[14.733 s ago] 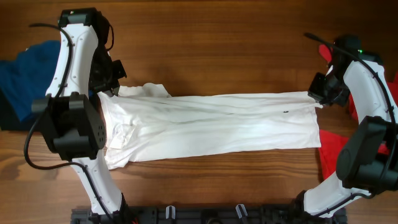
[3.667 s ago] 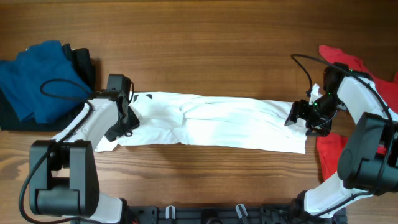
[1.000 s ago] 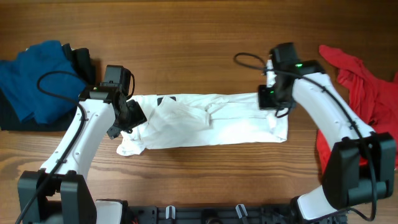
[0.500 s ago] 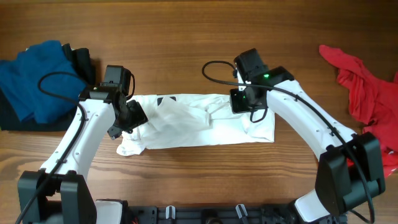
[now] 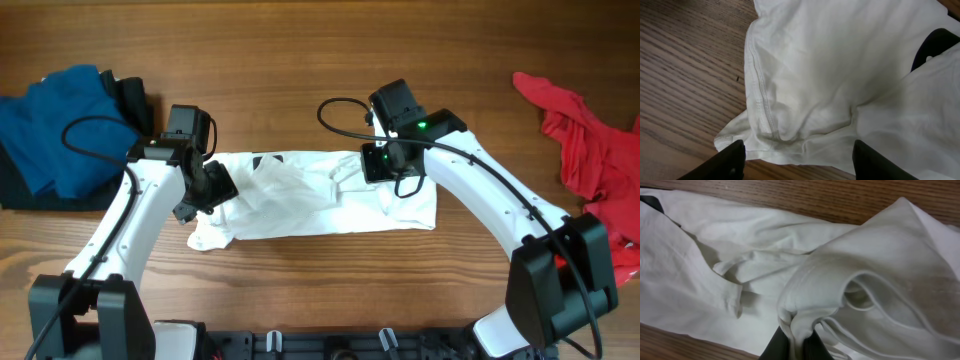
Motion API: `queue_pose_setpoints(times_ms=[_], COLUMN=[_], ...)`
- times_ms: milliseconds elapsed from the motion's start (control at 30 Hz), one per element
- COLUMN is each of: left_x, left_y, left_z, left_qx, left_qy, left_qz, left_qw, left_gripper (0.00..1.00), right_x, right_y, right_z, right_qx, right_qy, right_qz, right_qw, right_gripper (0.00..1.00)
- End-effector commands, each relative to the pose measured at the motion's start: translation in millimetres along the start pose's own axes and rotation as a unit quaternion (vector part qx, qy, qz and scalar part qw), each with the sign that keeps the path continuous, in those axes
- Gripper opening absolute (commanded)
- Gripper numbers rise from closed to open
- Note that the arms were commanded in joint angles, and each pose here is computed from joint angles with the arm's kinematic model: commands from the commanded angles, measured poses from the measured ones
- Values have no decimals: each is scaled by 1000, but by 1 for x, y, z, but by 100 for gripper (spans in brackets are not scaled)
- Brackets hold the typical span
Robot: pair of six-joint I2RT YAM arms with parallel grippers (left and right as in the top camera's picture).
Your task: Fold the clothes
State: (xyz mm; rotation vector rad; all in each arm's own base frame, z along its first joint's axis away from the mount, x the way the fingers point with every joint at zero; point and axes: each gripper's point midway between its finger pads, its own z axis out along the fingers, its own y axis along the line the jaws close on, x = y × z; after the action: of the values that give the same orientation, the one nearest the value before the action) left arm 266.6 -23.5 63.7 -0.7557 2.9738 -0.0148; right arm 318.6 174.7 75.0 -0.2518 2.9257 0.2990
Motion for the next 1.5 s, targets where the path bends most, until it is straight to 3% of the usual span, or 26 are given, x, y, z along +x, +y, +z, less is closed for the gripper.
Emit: queue_pose_setpoints(times_ms=[0,500,533,600,833,1000,1167,1367,1467], left_x=[-2,-1,-1,-1,-2,-2,-2,0,0], left_y=[-4,-4,-4,-4,-4,-4,-4,-3,-3], left_z=[-4,-4,-4,-4,-4,-4,-4,-2,-2], left_qx=[10,10,10,10,10,9,9,8,7], left_qy=[-4,-3,-3,-3,-4,-4,-4,0,0], left_qz=[9,9,9,9,9,9,9,9,9], left_qw=[1000,1000,1000,1000,1000,1000,1000,1000,1000], left_gripper=[69,69,69,69,70,70,70,71,71], right_x=[0,6,6,6,8,2,2,26,40], right_y=[18,39,39,39,51,33,23,8,-10], right_z=[-3,-2,-2,-2,-4,-1,0,14,30], right_qx=[-41,-53,-54,-54,-90,-36,-9,23,67], right_qy=[5,6,6,6,9,-4,-4,47,66], right_qz=[-4,-45,-45,-45,-88,-50,-26,-19,34], right_qw=[999,998,998,997,992,998,1000,998,995], right_gripper=[8,11,13,28,34,43,43,41,38])
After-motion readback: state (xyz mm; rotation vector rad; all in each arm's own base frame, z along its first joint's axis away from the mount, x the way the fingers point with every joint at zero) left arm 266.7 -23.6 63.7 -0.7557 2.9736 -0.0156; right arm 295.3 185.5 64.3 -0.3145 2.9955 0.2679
